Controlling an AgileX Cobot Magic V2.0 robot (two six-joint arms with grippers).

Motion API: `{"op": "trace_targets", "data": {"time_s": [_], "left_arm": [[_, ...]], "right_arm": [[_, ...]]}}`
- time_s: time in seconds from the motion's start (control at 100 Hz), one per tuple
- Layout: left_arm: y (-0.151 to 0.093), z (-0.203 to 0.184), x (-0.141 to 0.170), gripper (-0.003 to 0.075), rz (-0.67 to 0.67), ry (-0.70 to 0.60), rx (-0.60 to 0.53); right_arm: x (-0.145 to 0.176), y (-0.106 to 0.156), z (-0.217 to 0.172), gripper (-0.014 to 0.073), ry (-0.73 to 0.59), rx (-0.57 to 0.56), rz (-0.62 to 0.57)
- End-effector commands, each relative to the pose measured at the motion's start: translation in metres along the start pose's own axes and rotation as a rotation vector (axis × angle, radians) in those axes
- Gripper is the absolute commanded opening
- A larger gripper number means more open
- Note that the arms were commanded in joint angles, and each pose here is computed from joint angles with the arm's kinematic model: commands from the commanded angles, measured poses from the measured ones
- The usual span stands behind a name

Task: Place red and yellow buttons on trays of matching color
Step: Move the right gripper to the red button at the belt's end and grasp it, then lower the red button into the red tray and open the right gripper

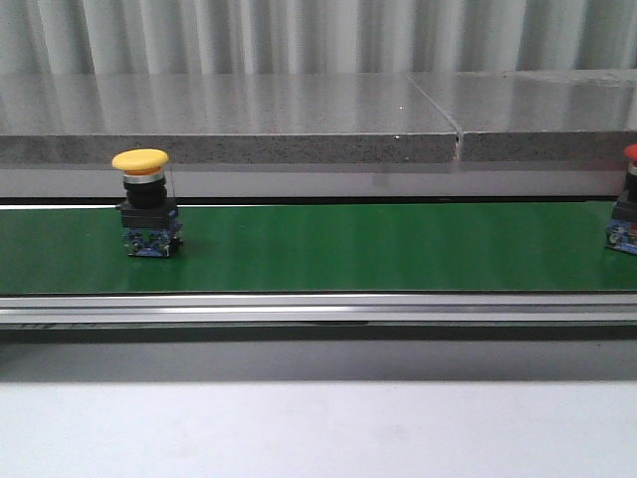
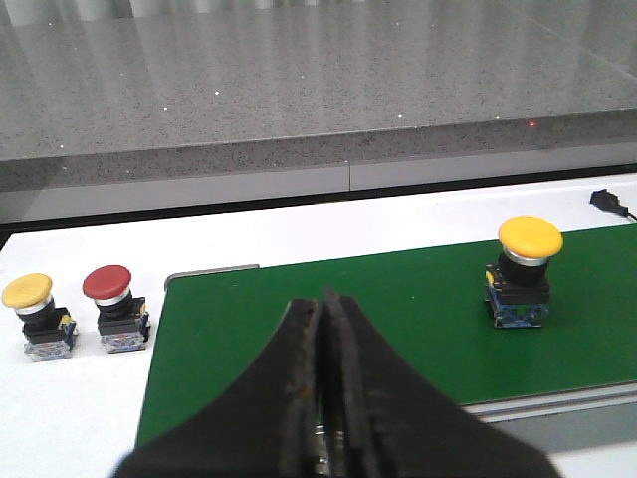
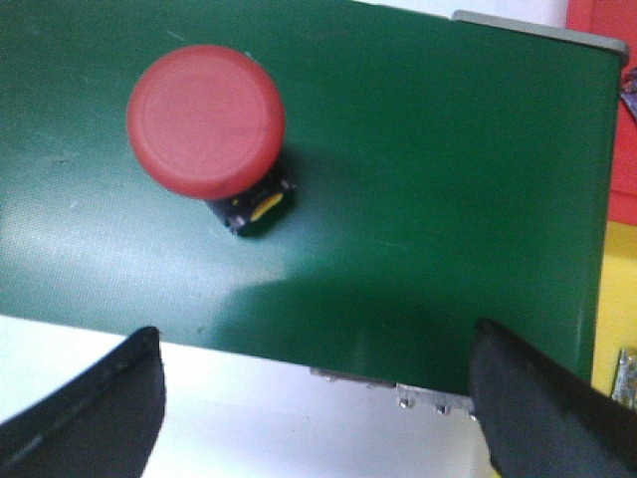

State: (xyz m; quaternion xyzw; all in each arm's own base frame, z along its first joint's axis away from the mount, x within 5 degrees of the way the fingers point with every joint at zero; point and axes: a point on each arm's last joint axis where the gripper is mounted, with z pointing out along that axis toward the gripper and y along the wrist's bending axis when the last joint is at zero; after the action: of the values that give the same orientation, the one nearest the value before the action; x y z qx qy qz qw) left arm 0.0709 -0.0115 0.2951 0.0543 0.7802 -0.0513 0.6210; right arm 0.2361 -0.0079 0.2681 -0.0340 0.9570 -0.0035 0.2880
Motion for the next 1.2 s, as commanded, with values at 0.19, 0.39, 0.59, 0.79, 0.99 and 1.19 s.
{"op": "trace_targets", "data": {"time_s": [0.19, 0.39, 0.59, 0.79, 0.99, 1.19], "left_arm": [[0.0, -0.002, -0.015, -0.002, -0.019, -0.1, 0.007], [0.0, -0.002, -0.015, -0.002, -0.019, -0.1, 0.007], [0.0, -0.002, -0.015, -0.002, -0.019, -0.1, 0.007], [0.0, -0.002, -0.015, -0.002, -0.019, -0.1, 0.007], [0.0, -0.002, -0.015, -0.002, -0.019, -0.1, 0.007], [0.0, -0.002, -0.015, -0.002, -0.019, -0.1, 0.007]], "right_arm": [[-0.037, -0.005, 0.002, 0.0614, -0.134, 0.02, -0.01], [-0.043, -0.006, 0.017, 0.0602, -0.115, 0.019, -0.012], [-0.048, -0.007, 0.029, 0.03, -0.102, 0.019, -0.011], [-0.056, -0.008, 0.018, 0.0069, -0.069, 0.011, -0.012], [-0.088, -0.022, -0.015, 0.0069, -0.128, 0.045, 0.006], [-0.115, -0.071, -0.043, 0.0069, -0.198, 0.145, 0.112]]}}
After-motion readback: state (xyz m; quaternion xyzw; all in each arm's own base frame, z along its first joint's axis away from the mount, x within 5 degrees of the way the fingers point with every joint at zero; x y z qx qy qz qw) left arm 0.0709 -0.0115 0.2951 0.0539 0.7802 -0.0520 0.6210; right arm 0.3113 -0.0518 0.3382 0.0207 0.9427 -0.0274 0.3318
